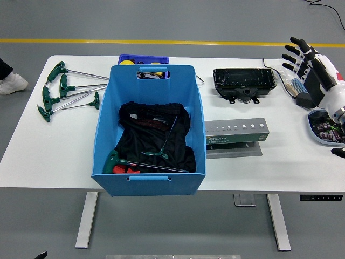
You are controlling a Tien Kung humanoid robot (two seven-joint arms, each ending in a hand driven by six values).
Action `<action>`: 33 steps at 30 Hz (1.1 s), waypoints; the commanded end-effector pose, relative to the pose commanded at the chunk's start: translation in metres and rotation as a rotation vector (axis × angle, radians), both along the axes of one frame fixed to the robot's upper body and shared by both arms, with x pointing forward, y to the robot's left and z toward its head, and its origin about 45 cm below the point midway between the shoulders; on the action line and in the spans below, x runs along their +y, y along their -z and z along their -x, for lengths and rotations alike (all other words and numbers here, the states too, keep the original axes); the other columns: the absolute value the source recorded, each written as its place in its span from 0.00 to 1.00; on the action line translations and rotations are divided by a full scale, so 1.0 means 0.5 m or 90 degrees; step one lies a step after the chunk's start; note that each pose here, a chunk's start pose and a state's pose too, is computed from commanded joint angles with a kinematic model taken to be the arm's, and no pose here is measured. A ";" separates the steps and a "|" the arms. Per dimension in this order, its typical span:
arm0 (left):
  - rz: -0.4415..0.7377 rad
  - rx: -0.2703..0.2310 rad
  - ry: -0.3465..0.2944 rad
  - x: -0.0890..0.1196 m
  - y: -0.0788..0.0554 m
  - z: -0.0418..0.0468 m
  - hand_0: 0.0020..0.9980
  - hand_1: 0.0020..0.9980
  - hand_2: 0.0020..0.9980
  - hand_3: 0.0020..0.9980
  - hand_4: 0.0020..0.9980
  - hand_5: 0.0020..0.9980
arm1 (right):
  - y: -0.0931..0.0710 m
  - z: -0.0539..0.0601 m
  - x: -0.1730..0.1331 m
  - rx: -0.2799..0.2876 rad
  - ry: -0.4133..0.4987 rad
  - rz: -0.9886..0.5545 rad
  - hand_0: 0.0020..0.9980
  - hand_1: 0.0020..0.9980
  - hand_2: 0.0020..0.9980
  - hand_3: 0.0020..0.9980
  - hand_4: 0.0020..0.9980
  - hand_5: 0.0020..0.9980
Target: Lift tool from toolbox,place it in box,lift tool from toolbox,place it in box
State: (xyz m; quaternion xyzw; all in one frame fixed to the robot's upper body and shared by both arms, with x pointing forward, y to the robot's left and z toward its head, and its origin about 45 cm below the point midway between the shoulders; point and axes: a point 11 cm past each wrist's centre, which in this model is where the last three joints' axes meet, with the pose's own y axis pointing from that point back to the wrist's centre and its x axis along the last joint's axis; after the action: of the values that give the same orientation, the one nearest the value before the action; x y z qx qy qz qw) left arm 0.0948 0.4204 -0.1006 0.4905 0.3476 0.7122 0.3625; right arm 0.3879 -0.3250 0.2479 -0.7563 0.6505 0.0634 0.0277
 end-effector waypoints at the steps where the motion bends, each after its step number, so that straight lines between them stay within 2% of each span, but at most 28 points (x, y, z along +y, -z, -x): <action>1: 0.000 -0.001 0.000 0.000 0.000 0.000 0.72 0.72 0.75 0.64 0.63 0.52 | 0.009 0.008 -0.004 0.006 0.004 -0.009 0.92 0.88 0.90 0.92 1.00 0.87; 6: 0.000 -0.003 0.001 0.000 -0.001 -0.004 0.71 0.72 0.75 0.64 0.63 0.52 | 0.051 0.044 -0.016 0.022 0.035 -0.037 0.92 0.88 0.89 0.91 1.00 0.88; 14: -0.001 -0.004 0.001 0.002 -0.002 -0.005 0.71 0.72 0.75 0.64 0.63 0.52 | 0.076 0.073 -0.018 0.022 0.060 -0.056 0.92 0.88 0.89 0.91 1.00 0.90; 19: -0.001 -0.002 0.002 0.003 -0.002 -0.003 0.71 0.72 0.75 0.64 0.63 0.52 | 0.084 0.076 -0.020 0.022 0.075 -0.058 0.92 0.88 0.89 0.91 1.00 0.91; 33: -0.004 0.006 0.007 0.008 -0.002 0.005 0.71 0.72 0.75 0.64 0.63 0.52 | 0.102 0.079 -0.005 0.036 0.064 -0.046 0.92 0.87 0.89 0.91 1.00 0.93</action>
State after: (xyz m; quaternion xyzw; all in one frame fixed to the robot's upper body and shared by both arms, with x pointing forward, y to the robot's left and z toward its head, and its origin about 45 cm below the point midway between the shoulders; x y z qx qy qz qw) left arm 0.0924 0.4247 -0.0997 0.4967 0.3444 0.7092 0.3630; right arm 0.3484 -0.3273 0.1969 -0.7189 0.6856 0.1070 0.0398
